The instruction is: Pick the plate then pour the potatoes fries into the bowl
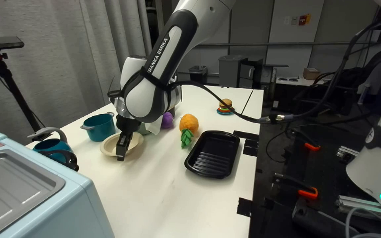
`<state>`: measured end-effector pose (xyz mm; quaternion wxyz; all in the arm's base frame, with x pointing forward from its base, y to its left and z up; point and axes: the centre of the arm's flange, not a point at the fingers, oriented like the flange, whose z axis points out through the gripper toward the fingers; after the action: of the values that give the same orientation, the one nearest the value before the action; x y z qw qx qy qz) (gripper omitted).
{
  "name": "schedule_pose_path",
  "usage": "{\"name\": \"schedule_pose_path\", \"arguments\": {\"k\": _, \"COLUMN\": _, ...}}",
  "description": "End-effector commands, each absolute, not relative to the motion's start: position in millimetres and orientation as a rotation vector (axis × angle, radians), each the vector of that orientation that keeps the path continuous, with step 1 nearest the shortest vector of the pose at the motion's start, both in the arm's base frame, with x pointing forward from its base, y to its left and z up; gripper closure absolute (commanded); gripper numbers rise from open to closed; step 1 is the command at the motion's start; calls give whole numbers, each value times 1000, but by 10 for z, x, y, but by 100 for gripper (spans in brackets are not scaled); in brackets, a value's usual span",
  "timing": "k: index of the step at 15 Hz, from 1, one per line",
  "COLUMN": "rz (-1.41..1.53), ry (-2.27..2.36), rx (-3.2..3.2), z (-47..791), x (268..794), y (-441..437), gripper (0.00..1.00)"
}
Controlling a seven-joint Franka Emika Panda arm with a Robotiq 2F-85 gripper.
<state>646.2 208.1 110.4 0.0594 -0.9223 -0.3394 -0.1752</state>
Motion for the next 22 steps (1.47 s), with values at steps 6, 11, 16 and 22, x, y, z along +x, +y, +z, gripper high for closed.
{"name": "schedule_pose_path", "arguments": {"k": 6, "rz": -514, "ry": -836, "rx": -2873, "z": 1400, "x": 6470, "y": 2077, "gripper": 0}}
{"name": "schedule_pose_path", "arguments": {"k": 11, "rz": -572, "ry": -737, "rx": -2927, "z": 1931, "x": 6543, "y": 2054, "gripper": 0}}
{"name": "schedule_pose_path", "arguments": {"k": 16, "rz": -686, "ry": -577, "rx": -2997, "z": 2569, "x": 6692, "y": 1836, "gripper": 0}}
{"name": "schedule_pose_path", "arguments": {"k": 22, "rz": -810, "ry": -327, "rx": -3036, "z": 3149, "x": 6812, "y": 1430, "gripper": 0}}
